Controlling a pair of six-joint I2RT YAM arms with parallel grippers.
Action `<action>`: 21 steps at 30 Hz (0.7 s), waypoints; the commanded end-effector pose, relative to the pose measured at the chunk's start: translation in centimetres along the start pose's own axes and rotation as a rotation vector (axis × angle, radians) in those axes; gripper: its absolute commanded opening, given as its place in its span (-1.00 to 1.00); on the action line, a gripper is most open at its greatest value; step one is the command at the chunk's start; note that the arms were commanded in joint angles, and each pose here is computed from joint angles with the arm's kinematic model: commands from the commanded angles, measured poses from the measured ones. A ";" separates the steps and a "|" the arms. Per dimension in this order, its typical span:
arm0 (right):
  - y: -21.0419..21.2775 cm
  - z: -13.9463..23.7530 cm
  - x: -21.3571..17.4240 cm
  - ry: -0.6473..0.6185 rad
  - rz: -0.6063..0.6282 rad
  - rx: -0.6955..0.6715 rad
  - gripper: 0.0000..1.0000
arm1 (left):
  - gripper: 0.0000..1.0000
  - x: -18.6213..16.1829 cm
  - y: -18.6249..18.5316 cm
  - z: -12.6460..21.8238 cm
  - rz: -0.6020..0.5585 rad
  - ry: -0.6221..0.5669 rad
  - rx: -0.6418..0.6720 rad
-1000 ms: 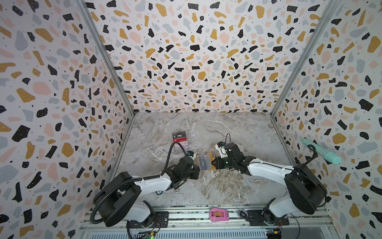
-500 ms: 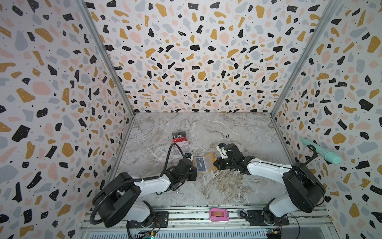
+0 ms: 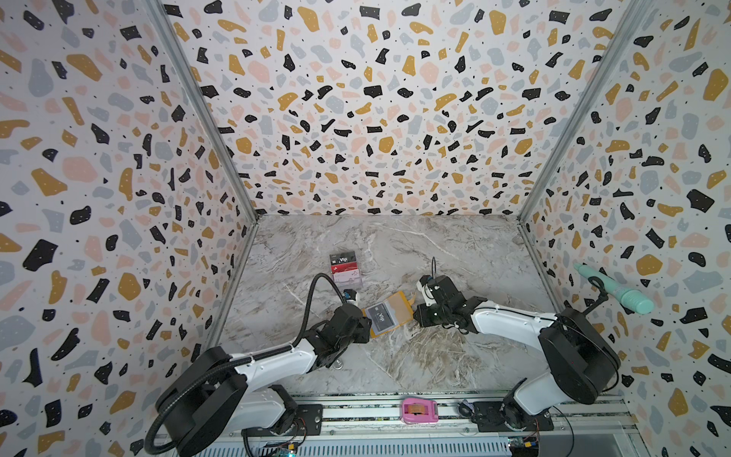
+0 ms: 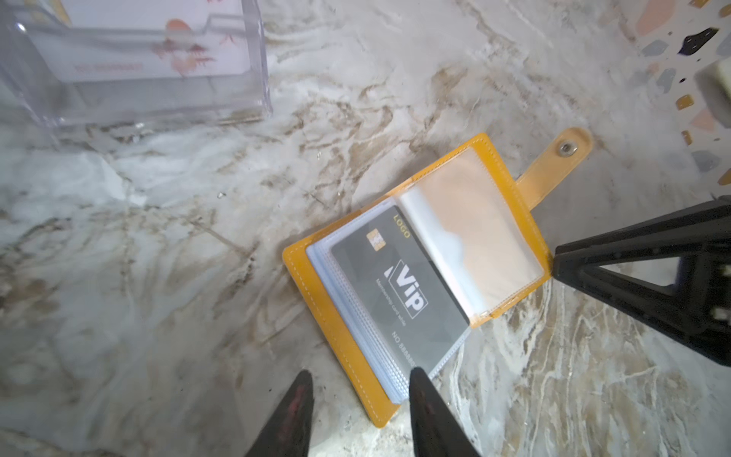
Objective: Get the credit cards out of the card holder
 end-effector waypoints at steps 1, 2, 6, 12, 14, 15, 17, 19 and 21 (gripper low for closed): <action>1.9 2.6 2.2 -0.068 0.084 0.032 -0.36 | -0.16 0.6 0.1 0.6 0.000 -0.038 -0.006; 2.5 3.0 2.4 -0.072 0.108 0.055 -0.27 | -0.16 0.7 -0.1 0.6 -0.004 -0.037 -0.016; 4.4 4.0 3.3 -0.069 0.160 0.139 -0.09 | -0.18 1.1 -0.5 0.5 -0.004 -0.033 -0.022; 6.5 3.9 4.6 -0.076 0.186 0.241 -0.06 | -0.18 1.5 -0.6 0.1 0.021 -0.032 -0.010; 6.1 2.9 5.1 -0.075 0.181 0.210 -0.06 | -0.17 1.5 -0.5 0.1 0.030 -0.035 -0.006; 5.8 2.4 5.3 -0.072 0.175 0.182 -0.06 | -0.16 1.5 -0.5 0.1 0.030 -0.035 -0.003; 4.7 1.0 5.6 -0.061 0.165 0.107 -0.06 | -0.15 1.5 -0.5 0.2 0.036 -0.036 -0.002; 4.0 -0.2 5.7 -0.050 0.165 0.055 -0.06 | -0.15 1.4 -0.4 0.3 0.037 -0.035 -0.002; 3.2 -1.3 5.6 -0.034 0.160 0.013 -0.09 | -0.14 1.4 -0.3 0.5 0.039 -0.039 0.000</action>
Point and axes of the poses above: each gripper's point midway between its finger pads, its own z axis back along the fingers, its own y axis along the line the jaws close on, x = y × z, the point moved 4 cm from there along z, back along the fingers, and after that the axes turned 6 degrees about -z, right-handed, at the moved point
